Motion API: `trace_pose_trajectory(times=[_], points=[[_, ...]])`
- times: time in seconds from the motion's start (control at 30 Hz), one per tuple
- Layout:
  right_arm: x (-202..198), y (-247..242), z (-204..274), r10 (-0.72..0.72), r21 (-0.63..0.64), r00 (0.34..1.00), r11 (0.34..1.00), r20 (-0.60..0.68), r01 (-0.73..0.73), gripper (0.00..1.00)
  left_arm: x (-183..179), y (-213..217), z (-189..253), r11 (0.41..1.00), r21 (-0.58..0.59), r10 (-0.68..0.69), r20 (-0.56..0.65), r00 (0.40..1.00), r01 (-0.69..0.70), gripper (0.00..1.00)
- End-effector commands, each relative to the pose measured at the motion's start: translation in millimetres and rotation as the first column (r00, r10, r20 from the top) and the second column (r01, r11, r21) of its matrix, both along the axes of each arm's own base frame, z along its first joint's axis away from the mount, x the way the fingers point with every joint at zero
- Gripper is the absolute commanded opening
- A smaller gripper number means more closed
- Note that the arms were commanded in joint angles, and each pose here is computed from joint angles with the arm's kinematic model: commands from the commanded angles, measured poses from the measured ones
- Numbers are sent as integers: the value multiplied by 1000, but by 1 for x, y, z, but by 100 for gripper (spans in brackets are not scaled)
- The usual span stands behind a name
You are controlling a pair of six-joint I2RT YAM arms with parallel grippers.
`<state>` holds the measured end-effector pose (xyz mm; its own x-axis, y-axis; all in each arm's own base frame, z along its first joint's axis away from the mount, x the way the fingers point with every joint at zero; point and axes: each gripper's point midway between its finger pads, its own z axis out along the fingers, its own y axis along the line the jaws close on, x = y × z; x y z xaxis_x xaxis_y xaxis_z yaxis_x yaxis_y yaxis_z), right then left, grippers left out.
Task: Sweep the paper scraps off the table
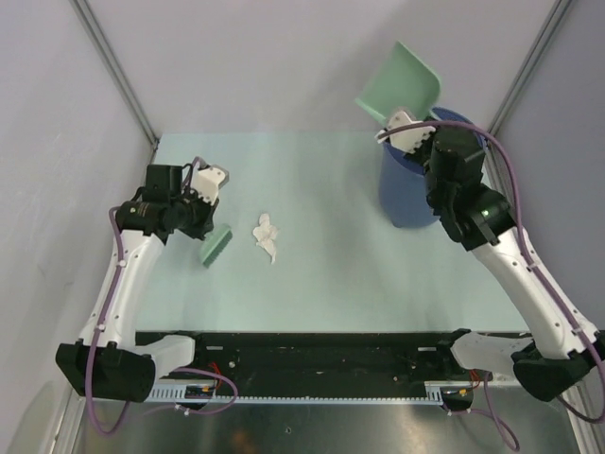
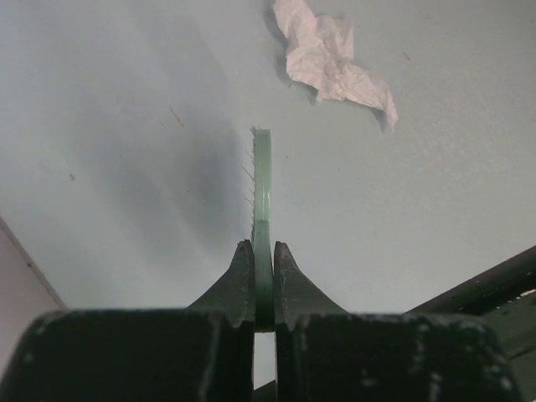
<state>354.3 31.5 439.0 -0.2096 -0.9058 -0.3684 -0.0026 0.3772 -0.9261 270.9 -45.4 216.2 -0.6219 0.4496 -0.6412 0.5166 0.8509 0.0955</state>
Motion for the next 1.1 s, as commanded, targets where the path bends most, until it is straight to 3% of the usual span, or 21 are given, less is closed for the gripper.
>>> trace_pose_trajectory(times=[0.0,0.03,0.07,0.13,0.23,0.47,0.63,0.87,1.07], points=[[-42,75,-46,197,526,966,847,-170,-80,0,19,-19,26,993,-113,-18,63,998,25,0],[-49,97,-60,278,580,935,808,-221,-103,0,22,-19,28,993,-120,-7,69,998,16,0],[-54,110,-85,304,590,899,805,-316,-65,0,28,-20,32,992,-125,2,86,996,9,0],[-72,144,-115,372,682,834,731,-408,7,0,37,-20,38,991,-135,23,103,994,-9,0],[-98,180,-172,401,688,708,707,-581,165,0,57,-20,47,991,-130,46,146,988,-26,0],[-171,230,-265,385,533,428,787,-818,311,0,106,-33,42,997,-47,-59,185,981,69,0],[-199,250,-323,300,386,284,862,-911,329,0,135,-50,30,983,-11,-177,179,968,182,0],[-201,254,-373,159,235,235,909,-959,344,0,142,-79,-5,965,11,-260,101,960,261,0],[-191,261,-390,141,220,245,917,-959,333,0,122,-85,-31,970,-64,-233,6,972,233,0]])
